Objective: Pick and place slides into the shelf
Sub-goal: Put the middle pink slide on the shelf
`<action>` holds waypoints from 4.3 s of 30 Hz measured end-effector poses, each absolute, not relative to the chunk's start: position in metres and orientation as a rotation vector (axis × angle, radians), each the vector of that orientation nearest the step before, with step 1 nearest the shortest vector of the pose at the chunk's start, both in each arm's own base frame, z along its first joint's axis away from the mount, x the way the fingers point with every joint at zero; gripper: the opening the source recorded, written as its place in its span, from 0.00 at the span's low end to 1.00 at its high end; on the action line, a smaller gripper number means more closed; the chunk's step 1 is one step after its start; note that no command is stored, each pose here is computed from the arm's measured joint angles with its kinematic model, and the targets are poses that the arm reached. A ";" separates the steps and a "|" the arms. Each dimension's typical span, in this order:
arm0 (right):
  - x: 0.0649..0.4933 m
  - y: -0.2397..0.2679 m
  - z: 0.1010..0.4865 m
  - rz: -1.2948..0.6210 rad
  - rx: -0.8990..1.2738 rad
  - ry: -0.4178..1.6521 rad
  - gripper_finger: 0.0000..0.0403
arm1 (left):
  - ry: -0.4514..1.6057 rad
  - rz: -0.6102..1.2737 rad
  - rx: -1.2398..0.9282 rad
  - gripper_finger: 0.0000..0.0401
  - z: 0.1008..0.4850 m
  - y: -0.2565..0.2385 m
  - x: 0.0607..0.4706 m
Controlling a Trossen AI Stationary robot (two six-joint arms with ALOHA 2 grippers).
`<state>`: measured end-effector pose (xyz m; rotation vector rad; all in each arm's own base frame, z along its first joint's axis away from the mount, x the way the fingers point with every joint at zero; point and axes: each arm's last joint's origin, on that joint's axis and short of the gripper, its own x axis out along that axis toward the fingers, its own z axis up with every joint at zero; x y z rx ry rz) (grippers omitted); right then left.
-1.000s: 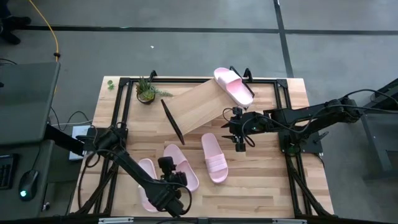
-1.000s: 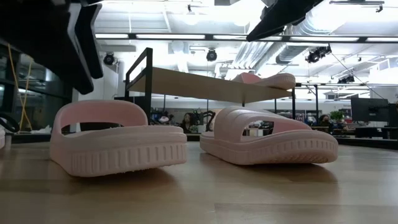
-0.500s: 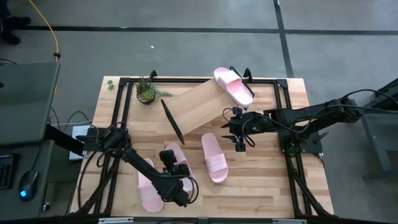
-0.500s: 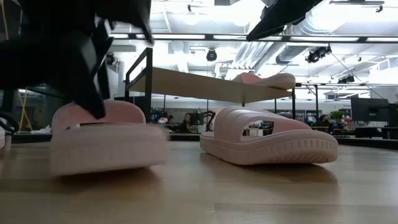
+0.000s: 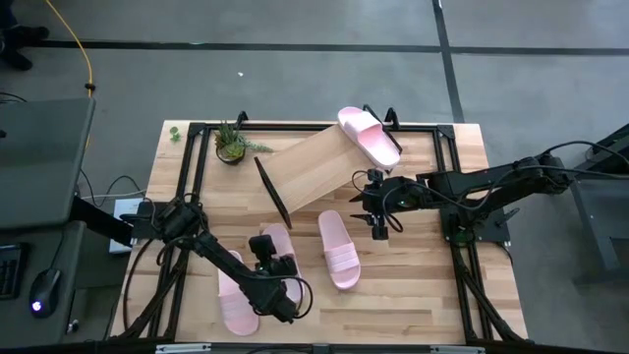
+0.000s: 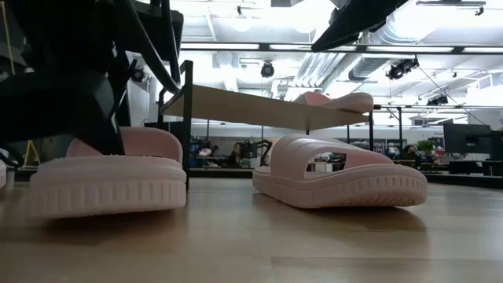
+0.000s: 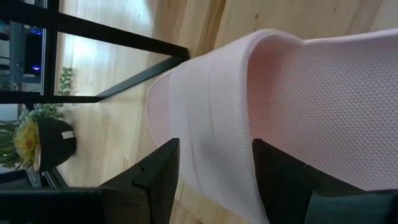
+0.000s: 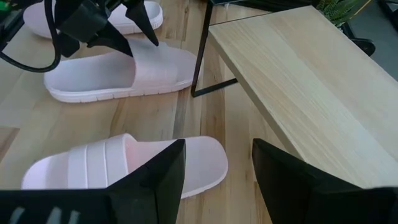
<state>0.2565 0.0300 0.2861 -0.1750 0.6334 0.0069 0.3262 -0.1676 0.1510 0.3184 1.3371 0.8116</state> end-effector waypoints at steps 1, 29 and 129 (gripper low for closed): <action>0.257 0.030 0.286 0.007 -0.175 0.633 0.44 | 1.338 0.810 0.321 0.45 0.151 -0.168 0.326; 0.257 0.030 0.286 0.007 -0.175 0.633 0.44 | 1.345 0.815 0.306 0.04 0.173 -0.174 0.330; 0.321 0.159 0.347 -0.247 -0.461 0.548 0.44 | 0.921 0.780 0.435 0.01 0.336 -0.127 0.345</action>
